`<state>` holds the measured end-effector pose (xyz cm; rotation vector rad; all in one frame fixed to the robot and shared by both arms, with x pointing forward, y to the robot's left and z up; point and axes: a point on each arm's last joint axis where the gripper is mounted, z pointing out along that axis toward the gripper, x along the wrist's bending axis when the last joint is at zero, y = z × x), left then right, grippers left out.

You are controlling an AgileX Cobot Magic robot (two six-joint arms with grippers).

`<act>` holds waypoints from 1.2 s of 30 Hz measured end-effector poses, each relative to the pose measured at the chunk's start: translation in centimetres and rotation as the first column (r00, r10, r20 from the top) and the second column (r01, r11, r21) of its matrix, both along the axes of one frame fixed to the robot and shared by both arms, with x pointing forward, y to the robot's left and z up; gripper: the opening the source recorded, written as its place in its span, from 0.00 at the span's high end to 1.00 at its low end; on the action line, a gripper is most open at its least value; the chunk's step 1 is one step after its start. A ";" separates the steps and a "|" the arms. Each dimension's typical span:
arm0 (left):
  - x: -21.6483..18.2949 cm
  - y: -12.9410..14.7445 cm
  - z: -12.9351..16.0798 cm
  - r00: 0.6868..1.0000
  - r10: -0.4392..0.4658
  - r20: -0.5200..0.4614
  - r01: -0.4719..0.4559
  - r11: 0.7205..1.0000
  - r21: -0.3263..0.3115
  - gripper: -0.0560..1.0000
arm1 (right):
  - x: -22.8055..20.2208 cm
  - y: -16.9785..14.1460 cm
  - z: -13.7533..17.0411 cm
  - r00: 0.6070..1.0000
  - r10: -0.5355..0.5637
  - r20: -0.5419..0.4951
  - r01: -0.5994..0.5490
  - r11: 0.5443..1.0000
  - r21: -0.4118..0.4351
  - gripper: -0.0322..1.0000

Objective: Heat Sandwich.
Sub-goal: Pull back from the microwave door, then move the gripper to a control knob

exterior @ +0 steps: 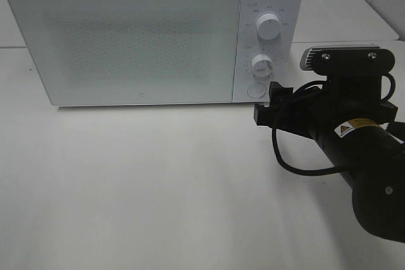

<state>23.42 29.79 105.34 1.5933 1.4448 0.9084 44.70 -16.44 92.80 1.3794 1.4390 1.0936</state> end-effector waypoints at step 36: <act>0.0 0.0 0.0 1.000 0.000 0.000 0.000 1.000 0.000 0.01 | 9.1 3.6 -3.1 1.000 -0.004 0.018 0.004 1.000 -0.026 0.22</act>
